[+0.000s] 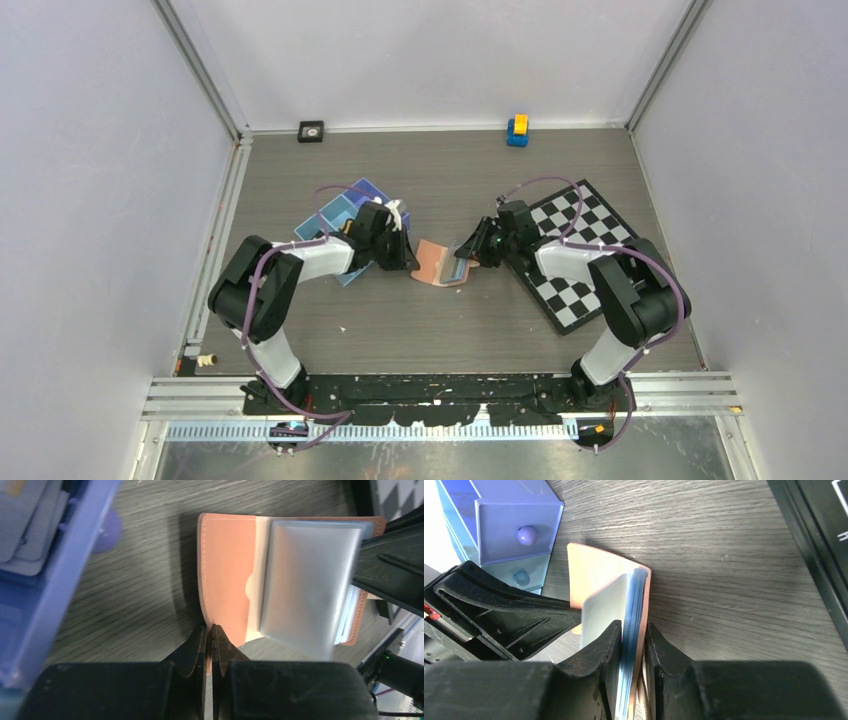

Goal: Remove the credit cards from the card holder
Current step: Open the card holder at the center of the board.

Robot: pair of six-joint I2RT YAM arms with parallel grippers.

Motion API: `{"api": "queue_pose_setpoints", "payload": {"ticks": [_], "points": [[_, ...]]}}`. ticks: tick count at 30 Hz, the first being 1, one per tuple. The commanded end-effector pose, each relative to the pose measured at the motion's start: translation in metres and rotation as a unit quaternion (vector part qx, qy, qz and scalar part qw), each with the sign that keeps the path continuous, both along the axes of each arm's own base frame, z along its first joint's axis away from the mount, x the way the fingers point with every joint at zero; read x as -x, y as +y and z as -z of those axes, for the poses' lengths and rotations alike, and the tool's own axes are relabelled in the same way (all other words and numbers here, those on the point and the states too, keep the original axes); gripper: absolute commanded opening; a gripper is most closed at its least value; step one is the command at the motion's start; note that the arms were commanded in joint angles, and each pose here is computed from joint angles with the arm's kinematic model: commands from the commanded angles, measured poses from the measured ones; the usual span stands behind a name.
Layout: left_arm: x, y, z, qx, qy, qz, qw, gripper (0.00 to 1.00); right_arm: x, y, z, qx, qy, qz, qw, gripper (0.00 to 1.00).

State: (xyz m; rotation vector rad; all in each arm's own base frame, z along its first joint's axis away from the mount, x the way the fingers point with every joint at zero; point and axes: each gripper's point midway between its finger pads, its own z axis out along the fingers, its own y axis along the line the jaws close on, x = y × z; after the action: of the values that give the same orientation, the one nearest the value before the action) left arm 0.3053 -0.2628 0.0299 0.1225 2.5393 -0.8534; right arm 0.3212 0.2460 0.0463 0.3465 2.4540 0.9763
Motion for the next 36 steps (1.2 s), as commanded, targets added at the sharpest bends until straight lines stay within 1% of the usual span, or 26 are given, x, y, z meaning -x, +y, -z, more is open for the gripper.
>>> {"api": "queue_pose_setpoints", "payload": {"ticks": [1, 3, 6, 7, 9, 12, 13, 14, 18, 20, 21, 24, 25, 29, 30, 33, 35, 36], "points": [[0.003, -0.025, -0.028, 0.077, -0.031, 0.044, 0.996, 0.11, 0.0, 0.008, -0.026, -0.017, -0.043, -0.022, 0.999, 0.26], [0.005, -0.027, -0.034, 0.089, -0.042, 0.048, 0.994, 0.27, 0.001, 0.006, -0.026, -0.006, -0.044, -0.023, 0.999, 0.23], [0.007, -0.029, -0.042, 0.106, -0.053, 0.053, 0.992, 0.54, 0.002, 0.008, -0.03, 0.002, -0.051, -0.031, 0.998, 0.22], [0.008, -0.029, -0.042, 0.108, -0.053, 0.054, 0.991, 0.58, 0.003, 0.01, -0.031, 0.004, -0.053, -0.034, 0.998, 0.22], [0.009, -0.03, -0.043, 0.111, -0.054, 0.055, 0.991, 0.64, 0.005, 0.013, -0.032, 0.011, -0.056, -0.042, 0.997, 0.22], [0.01, -0.035, -0.046, 0.128, -0.055, 0.066, 0.988, 0.68, 0.007, 0.017, -0.034, 0.028, -0.064, -0.05, 0.996, 0.22], [0.011, -0.037, -0.049, 0.136, -0.056, 0.071, 0.987, 0.73, 0.008, 0.018, -0.035, 0.034, -0.067, -0.052, 0.996, 0.22], [0.012, -0.037, -0.05, 0.141, -0.058, 0.073, 0.986, 0.75, 0.008, 0.018, -0.034, 0.043, -0.071, -0.053, 0.995, 0.22], [0.014, -0.039, -0.062, 0.157, -0.077, 0.08, 0.981, 0.8, 0.009, 0.019, -0.035, 0.051, -0.074, -0.057, 0.994, 0.23], [0.015, -0.039, -0.065, 0.162, -0.083, 0.082, 0.98, 0.9, 0.01, 0.023, -0.036, 0.048, -0.074, -0.063, 0.994, 0.23], [0.015, -0.039, -0.065, 0.16, -0.084, 0.081, 0.98, 0.92, 0.011, 0.025, -0.036, 0.048, -0.075, -0.066, 0.994, 0.23], [0.011, -0.036, -0.056, 0.139, -0.074, 0.072, 0.985, 0.93, 0.012, 0.028, -0.037, 0.048, -0.079, -0.071, 0.993, 0.24], [0.011, -0.035, -0.051, 0.129, -0.062, 0.07, 0.987, 0.93, 0.012, 0.028, -0.039, 0.047, -0.082, -0.071, 0.993, 0.25], [0.01, -0.035, -0.04, 0.118, -0.042, 0.067, 0.99, 0.93, 0.014, 0.028, -0.043, 0.046, -0.088, -0.073, 0.992, 0.27], [0.01, -0.034, -0.038, 0.115, -0.039, 0.065, 0.991, 0.91, 0.013, 0.028, -0.044, 0.046, -0.091, -0.072, 0.992, 0.27], [0.009, -0.031, -0.031, 0.094, -0.026, 0.058, 0.994, 0.77, 0.013, 0.029, -0.045, 0.044, -0.093, -0.074, 0.992, 0.3], [0.007, -0.028, -0.027, 0.083, -0.022, 0.052, 0.995, 0.69, 0.013, 0.028, -0.047, 0.045, -0.095, -0.071, 0.992, 0.35], [0.007, -0.027, -0.026, 0.079, -0.023, 0.049, 0.995, 0.67, 0.013, 0.026, -0.046, 0.047, -0.096, -0.068, 0.992, 0.4]]}}
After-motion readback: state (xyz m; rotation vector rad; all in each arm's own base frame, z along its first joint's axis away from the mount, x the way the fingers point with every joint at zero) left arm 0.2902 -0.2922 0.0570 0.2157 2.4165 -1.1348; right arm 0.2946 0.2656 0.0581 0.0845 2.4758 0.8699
